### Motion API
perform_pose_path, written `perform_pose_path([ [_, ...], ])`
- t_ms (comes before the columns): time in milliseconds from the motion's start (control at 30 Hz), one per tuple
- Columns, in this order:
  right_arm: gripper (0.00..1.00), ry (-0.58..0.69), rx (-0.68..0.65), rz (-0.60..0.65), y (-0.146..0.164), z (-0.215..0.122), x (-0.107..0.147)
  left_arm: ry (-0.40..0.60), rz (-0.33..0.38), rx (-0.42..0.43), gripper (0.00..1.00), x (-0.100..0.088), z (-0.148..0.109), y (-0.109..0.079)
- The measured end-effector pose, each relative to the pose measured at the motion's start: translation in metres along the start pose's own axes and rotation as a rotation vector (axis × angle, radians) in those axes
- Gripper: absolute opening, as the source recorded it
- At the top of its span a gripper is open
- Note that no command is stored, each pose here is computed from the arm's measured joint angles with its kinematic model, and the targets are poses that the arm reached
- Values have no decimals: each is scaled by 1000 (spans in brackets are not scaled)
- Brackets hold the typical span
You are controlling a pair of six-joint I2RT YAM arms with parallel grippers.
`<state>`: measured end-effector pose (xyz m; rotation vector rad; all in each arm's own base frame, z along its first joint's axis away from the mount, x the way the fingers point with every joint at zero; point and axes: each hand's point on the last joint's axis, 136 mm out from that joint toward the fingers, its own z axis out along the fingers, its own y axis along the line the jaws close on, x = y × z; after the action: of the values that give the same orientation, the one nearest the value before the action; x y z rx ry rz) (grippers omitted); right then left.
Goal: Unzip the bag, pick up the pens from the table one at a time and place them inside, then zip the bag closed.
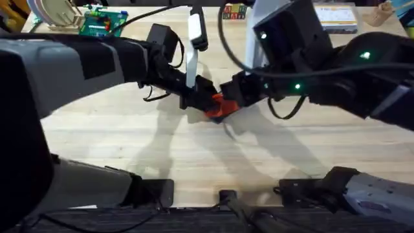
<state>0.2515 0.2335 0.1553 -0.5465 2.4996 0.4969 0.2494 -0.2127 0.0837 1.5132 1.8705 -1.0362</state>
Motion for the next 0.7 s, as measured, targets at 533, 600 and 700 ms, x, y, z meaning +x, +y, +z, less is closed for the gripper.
perform_pose_path([
  [533, 33, -20, 177, 173, -112, -17, -11, 0, 0, 0, 43, 0, 0, 0],
  [600, 33, -33, 195, 195, -125, -20, -13, 1, -2, 1, 43, 0, 0, 0],
  [700, 33, -53, 212, 233, -141, -25, -15, -6, 8, -2, 43, -1, 0, 1],
])
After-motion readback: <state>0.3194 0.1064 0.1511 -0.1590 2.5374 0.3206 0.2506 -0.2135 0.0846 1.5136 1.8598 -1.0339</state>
